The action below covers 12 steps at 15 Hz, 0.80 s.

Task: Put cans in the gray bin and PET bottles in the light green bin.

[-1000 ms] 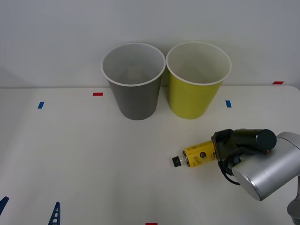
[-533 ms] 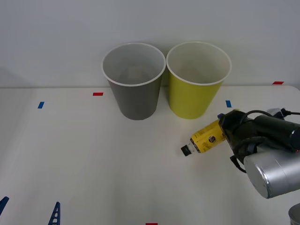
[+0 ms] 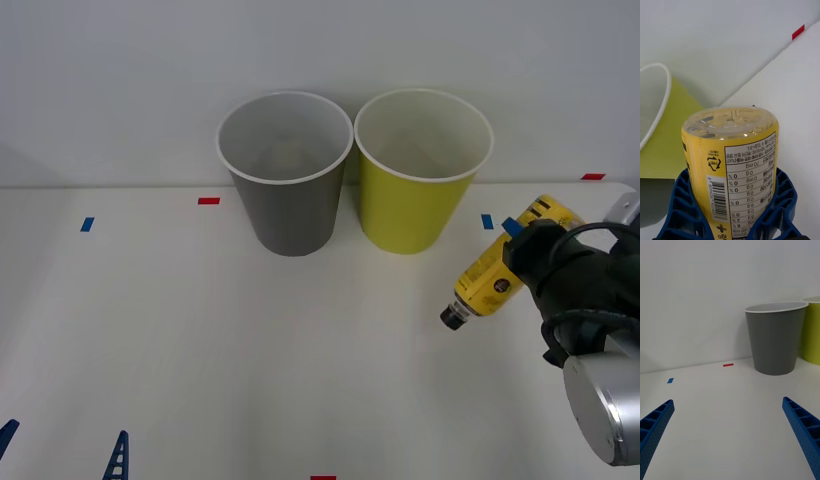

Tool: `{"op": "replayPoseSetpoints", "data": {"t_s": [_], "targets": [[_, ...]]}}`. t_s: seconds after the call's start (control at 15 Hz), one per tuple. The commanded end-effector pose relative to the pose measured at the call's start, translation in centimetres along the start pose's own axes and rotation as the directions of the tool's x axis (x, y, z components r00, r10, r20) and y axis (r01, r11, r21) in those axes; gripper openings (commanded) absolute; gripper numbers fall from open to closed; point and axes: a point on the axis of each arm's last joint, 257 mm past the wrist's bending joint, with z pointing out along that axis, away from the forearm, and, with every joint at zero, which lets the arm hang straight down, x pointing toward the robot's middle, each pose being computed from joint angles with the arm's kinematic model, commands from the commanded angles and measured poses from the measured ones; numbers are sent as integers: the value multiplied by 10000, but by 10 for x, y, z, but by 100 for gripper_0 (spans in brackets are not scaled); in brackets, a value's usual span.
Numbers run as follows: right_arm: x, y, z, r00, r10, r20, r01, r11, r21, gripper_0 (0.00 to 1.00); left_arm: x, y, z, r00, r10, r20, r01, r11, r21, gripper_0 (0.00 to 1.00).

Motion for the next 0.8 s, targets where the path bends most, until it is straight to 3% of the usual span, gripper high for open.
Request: {"op": "replayPoseSetpoints", "data": {"t_s": [0.07, 0.27, 0.33, 0.47, 0.53, 0.73, 0.8], "targets": [[-35, 22, -12, 9874, -1196, 1039, 1253, 9908, -504, 0, 0, 0, 0, 10000, 0, 0, 0, 10000, 0, 100], [-45, 34, -20, 9572, -2514, 1435, 2618, 9633, -592, 0, 0, 0, 0, 10000, 0, 0, 0, 10000, 0, 100], [-50, 39, -21, 9392, -3028, 1621, 3153, 9473, -569, 0, 0, 0, 0, 10000, 0, 0, 0, 10000, 0, 100], [-56, 45, -22, 9163, -3566, 1821, 3709, 9273, -506, 0, 0, 0, 0, 10000, 0, 0, 0, 10000, 0, 100], [-60, 52, -23, 8952, -3985, 1996, 4156, 9081, -507, 0, 0, 0, 0, 10000, 0, 0, 0, 10000, 0, 100], [-73, 82, -28, 8668, -4321, 2489, 4679, 8774, -1059, 0, 0, 0, 0, 10000, 0, 0, 0, 10000, 0, 100], [-80, 93, -31, 8525, -4448, 2747, 4887, 8646, -1166, 0, 0, 0, 0, 10000, 0, 0, 0, 10000, 0, 100]]}}
